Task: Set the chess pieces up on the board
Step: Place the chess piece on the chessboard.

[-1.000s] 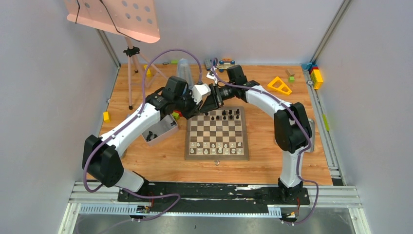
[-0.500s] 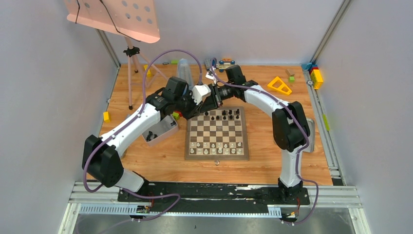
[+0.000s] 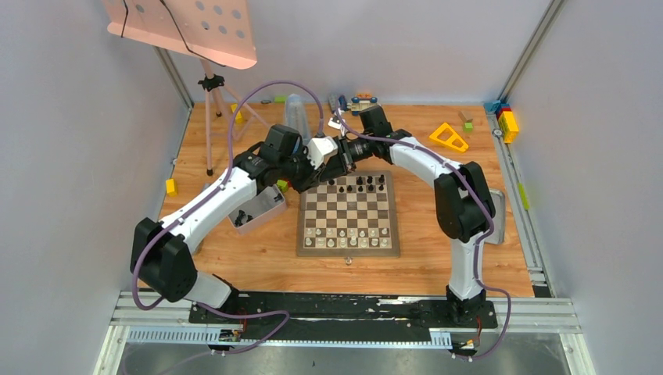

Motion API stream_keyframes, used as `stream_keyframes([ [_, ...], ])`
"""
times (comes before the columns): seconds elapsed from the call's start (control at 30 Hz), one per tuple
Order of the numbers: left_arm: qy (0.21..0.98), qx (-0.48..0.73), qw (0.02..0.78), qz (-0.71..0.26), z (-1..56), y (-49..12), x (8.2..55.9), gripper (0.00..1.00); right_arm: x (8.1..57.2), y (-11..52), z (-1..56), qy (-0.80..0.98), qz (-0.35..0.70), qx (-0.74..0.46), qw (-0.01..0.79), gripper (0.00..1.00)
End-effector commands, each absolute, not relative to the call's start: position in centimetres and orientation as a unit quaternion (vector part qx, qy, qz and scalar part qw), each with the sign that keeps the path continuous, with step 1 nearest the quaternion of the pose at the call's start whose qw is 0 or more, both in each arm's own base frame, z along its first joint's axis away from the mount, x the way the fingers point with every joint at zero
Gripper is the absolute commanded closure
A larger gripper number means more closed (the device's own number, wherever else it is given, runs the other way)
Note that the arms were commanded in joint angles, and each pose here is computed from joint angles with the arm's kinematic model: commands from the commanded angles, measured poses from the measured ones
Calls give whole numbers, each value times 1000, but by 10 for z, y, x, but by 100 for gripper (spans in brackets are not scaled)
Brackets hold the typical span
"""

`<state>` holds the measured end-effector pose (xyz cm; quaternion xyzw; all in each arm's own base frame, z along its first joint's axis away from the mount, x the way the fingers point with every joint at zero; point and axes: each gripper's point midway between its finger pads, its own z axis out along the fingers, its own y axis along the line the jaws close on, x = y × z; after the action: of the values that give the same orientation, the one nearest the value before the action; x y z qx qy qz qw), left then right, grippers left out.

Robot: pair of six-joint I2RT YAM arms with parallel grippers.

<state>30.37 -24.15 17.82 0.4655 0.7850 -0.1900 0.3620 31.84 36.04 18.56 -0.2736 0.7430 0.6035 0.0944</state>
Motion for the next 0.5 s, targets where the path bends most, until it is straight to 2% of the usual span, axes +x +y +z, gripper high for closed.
stream_keyframes([
  [0.0, 768, 471, 385, -202, 193, -246, 298, 63, 332, 358, 207, 733, 592, -297, 151, 100],
  [0.23, 763, 464, 410, -186, 202, -236, 296, 29, 349, 335, 216, 756, 535, -306, 222, 100],
  [0.3, 764, 461, 413, -182, 204, -230, 295, 23, 356, 329, 217, 767, 503, -312, 248, 100],
  [0.47, 777, 434, 416, -184, 208, -201, 293, 15, 381, 319, 207, 807, 385, -345, 286, 100],
])
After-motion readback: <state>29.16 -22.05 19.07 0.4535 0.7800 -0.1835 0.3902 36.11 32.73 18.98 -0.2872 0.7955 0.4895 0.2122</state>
